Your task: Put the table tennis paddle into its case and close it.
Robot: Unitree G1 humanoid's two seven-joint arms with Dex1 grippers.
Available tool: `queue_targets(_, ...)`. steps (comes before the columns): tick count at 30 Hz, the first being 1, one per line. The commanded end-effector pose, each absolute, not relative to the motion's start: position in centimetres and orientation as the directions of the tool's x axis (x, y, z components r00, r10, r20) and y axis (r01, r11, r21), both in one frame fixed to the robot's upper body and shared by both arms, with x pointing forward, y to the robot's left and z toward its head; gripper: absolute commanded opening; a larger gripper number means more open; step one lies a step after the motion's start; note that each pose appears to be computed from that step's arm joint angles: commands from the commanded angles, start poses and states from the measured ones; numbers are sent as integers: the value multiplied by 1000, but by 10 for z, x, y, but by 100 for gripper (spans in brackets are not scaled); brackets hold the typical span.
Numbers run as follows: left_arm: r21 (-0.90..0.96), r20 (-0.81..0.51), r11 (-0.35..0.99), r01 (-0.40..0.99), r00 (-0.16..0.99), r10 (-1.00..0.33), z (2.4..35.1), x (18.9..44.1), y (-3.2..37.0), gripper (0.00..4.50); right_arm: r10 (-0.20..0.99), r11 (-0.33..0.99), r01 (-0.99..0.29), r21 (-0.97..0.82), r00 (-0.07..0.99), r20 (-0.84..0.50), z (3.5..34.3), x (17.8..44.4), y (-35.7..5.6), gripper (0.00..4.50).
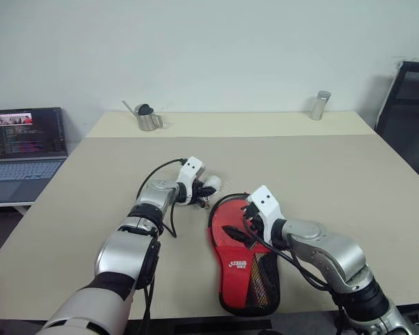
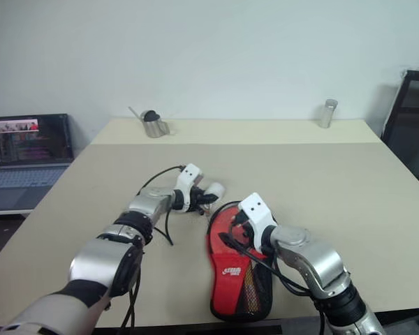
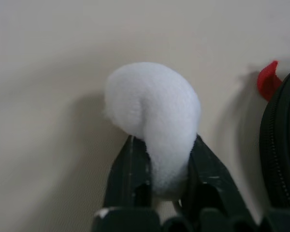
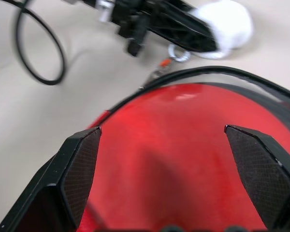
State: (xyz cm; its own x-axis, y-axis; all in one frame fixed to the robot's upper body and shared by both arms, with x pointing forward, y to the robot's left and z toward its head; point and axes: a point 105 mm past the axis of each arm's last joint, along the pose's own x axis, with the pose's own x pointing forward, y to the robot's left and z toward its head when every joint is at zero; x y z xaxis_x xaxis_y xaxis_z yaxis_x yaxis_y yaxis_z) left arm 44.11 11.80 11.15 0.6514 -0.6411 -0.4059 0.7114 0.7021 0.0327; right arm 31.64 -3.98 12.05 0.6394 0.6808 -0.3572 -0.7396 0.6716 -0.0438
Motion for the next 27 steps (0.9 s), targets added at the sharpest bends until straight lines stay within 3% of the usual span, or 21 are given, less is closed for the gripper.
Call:
queue_targets(1, 45, -375, 712, 701, 672, -638, 121, 442, 132, 26, 661, 678, -729, -90, 659, -360, 117, 324, -43, 450)
queue_targets(7, 46, -366, 673, 738, 639, -676, 128, 437, 133, 26, 631, 659, -741, -127, 637, -442, 95, 322, -46, 450)
queue_targets(14, 258, -411, 473, 843, 539, -736, 150, 435, 101, 26, 600, 658, -735, -162, 642, -478, 87, 321, -53, 450)
queue_targets(27, 487, -328, 404, 774, 592, -736, 194, 449, 44, 26, 561, 699, -709, -98, 628, -540, 71, 305, -62, 450)
